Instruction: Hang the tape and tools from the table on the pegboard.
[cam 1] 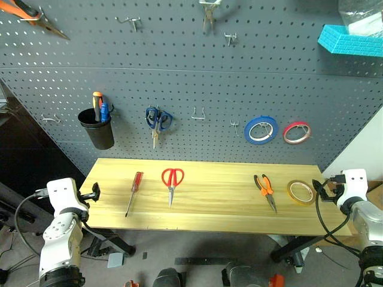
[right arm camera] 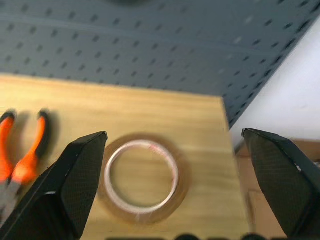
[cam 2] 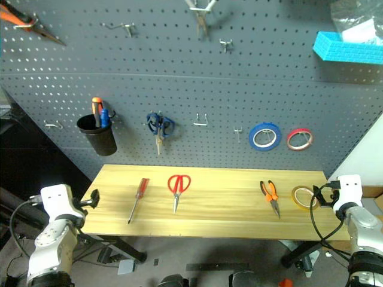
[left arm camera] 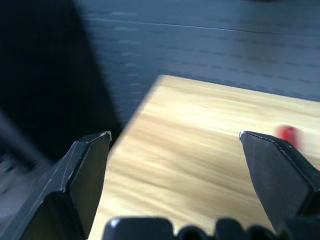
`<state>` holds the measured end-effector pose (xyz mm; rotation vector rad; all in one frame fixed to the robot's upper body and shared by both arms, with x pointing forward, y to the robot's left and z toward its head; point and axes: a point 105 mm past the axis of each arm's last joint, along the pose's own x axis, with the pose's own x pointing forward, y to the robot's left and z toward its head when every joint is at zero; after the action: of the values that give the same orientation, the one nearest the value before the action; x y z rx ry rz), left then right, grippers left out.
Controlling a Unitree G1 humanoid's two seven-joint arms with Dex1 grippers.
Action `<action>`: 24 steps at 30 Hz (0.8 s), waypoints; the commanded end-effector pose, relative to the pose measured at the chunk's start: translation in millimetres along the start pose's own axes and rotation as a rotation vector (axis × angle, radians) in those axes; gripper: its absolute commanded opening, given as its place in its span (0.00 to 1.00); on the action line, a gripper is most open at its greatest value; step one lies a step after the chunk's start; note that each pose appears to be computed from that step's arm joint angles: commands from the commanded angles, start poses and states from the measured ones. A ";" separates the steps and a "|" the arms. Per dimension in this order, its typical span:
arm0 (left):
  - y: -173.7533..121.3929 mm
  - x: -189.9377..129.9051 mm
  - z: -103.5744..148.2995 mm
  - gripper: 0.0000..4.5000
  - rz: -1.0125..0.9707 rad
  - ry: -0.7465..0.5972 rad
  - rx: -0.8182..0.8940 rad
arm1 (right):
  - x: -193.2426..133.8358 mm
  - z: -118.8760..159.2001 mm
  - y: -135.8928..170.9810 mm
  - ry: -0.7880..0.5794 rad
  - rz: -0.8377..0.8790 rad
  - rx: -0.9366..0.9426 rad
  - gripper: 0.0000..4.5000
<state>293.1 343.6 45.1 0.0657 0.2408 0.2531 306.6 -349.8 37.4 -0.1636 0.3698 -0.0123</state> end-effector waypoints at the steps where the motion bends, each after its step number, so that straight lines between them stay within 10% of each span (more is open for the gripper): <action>1: -53.0 -4.0 46.8 0.98 -0.272 -0.135 0.195 | -5.4 26.0 8.9 -0.043 0.076 -0.040 1.00; 9: -154.9 -31.0 83.9 0.98 -0.779 -0.189 0.308 | 3.9 25.9 29.3 0.100 0.186 -0.066 1.00; 24: -224.4 -73.4 102.9 0.98 -1.287 -0.127 0.436 | 49.0 28.5 19.2 0.277 0.181 -0.053 1.00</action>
<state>308.3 114.4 130.4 0.3027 0.2104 -1.0346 364.8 -315.4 40.4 -0.1584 0.6477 0.1713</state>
